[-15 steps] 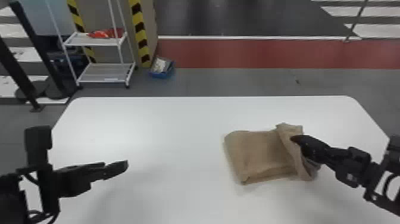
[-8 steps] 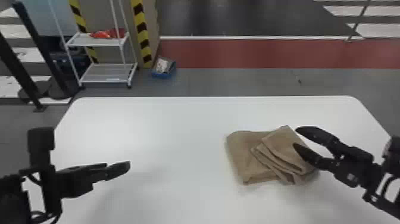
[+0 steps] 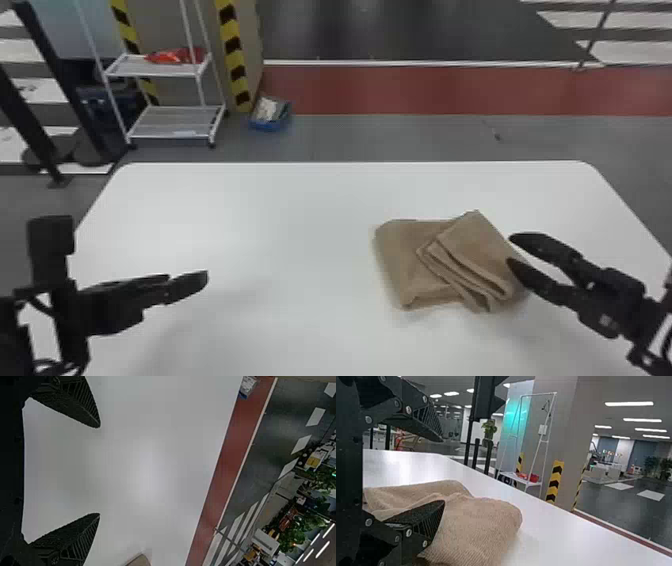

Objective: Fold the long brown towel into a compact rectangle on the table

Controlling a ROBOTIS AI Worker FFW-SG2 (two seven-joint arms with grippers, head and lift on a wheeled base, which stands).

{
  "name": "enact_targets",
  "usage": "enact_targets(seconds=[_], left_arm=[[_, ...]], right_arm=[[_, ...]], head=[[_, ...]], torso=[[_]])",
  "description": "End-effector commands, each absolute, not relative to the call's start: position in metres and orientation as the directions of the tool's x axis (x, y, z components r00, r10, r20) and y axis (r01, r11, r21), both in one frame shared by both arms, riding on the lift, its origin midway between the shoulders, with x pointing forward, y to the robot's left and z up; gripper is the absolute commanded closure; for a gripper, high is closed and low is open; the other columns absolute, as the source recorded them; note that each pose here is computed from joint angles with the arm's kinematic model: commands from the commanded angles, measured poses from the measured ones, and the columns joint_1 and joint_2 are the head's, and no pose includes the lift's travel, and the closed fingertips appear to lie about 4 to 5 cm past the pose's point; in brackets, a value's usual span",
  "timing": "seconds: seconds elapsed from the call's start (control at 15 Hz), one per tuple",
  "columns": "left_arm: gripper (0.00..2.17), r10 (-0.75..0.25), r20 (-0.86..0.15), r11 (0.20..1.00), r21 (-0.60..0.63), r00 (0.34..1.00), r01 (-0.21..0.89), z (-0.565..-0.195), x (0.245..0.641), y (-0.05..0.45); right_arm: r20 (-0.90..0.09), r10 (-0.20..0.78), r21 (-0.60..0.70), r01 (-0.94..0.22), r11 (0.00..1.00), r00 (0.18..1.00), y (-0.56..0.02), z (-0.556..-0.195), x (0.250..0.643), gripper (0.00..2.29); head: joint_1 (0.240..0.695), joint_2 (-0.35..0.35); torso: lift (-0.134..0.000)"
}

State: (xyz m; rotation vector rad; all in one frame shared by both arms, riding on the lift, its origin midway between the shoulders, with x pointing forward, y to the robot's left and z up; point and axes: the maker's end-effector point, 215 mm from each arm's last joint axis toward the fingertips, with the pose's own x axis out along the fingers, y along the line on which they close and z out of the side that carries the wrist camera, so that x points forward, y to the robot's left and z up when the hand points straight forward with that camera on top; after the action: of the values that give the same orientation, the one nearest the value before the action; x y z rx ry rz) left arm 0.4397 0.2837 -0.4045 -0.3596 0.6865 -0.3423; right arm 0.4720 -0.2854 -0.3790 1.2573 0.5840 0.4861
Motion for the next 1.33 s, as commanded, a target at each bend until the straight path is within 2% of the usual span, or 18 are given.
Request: enact_targets(seconds=[0.0,0.07,0.4,0.6,0.87,1.07,1.27], left_arm=[[0.09,-0.439,-0.532,0.875,-0.437,0.725,0.209,-0.395,0.443,0.275],[0.09,-0.449,-0.521,0.87,-0.44,0.726,0.222,-0.388,0.445,0.268],[0.09,-0.474,-0.508,0.861,-0.439,0.719,0.257,-0.375,0.445,0.25],[0.09,-0.463,-0.511,0.866,-0.437,0.724,0.245,-0.376,0.441,0.257],[0.09,-0.453,-0.508,0.867,-0.442,0.733,0.23,-0.375,0.438,0.268],[0.09,-0.454,-0.505,0.865,-0.447,0.734,0.227,-0.376,0.436,0.272],[0.09,-0.46,-0.503,0.862,-0.45,0.731,0.233,-0.376,0.436,0.269]], right_arm=[[-0.187,0.607,0.962,0.02,0.271,0.773,-0.301,-0.398,0.443,1.82],[-0.179,0.591,0.966,0.027,0.257,0.787,-0.311,-0.401,0.433,1.95],[-0.085,0.567,0.978,-0.039,0.204,0.819,-0.331,-0.377,0.429,1.95],[-0.026,0.576,0.985,-0.078,0.156,0.817,-0.321,-0.365,0.435,1.95],[-0.007,0.509,0.982,-0.09,0.166,0.861,-0.363,-0.358,0.413,1.95],[-0.11,0.455,0.968,-0.009,0.251,0.884,-0.413,-0.374,0.374,1.95],[-0.135,0.446,0.962,0.01,0.273,0.885,-0.422,-0.377,0.367,1.95]], head=[[0.695,-0.002],[0.695,-0.008],[0.695,-0.097],[0.695,-0.102],[0.695,-0.089],[0.695,-0.14],[0.695,-0.193]], torso=[[-0.125],[-0.125],[-0.125],[-0.125],[-0.125],[-0.125],[-0.125]])
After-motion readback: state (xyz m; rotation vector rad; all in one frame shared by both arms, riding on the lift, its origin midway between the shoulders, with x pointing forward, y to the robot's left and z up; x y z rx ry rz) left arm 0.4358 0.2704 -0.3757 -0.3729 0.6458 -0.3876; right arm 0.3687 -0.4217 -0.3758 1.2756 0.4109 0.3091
